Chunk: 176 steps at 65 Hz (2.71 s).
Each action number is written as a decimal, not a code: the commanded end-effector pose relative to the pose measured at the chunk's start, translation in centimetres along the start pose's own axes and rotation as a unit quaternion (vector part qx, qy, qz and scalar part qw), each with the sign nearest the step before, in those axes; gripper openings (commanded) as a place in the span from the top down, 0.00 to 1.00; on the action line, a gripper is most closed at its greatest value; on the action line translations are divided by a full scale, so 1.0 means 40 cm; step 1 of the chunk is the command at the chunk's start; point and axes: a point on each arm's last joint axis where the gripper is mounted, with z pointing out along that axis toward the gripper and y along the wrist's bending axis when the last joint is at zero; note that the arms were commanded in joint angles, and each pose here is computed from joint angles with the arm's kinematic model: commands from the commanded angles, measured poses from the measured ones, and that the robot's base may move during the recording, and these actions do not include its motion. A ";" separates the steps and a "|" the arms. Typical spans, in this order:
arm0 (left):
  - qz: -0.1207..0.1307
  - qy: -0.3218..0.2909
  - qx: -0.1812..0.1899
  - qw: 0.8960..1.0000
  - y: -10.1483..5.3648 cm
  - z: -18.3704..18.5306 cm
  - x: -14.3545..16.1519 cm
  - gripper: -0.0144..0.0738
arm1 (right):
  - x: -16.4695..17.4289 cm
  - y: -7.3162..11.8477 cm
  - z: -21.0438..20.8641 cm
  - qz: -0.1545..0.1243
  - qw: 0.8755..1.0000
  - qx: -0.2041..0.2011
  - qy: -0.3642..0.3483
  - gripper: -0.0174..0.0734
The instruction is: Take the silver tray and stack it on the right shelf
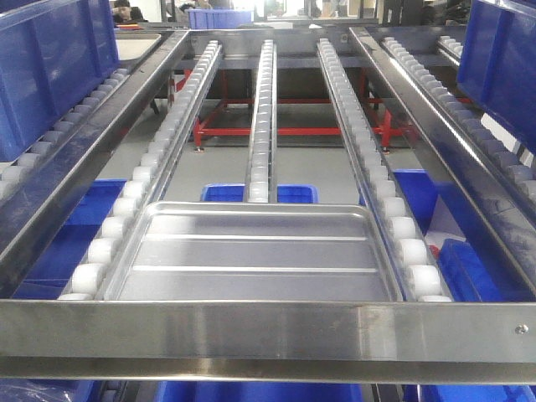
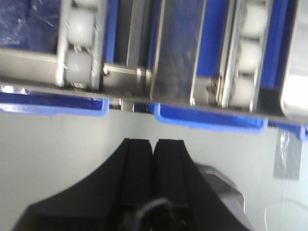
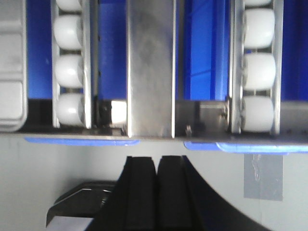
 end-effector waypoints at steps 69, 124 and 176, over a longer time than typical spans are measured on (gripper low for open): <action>0.048 0.031 0.059 0.997 -0.366 0.211 -0.166 0.94 | -0.224 0.357 0.220 0.011 0.999 0.001 0.035 0.72; 0.086 0.021 0.062 0.994 -0.399 0.236 -0.153 0.94 | -0.208 0.352 0.227 -0.016 0.998 0.013 0.066 0.72; 0.090 0.031 0.045 0.994 -0.400 0.295 -0.145 0.48 | -0.200 0.358 0.266 -0.015 0.997 0.009 0.070 0.34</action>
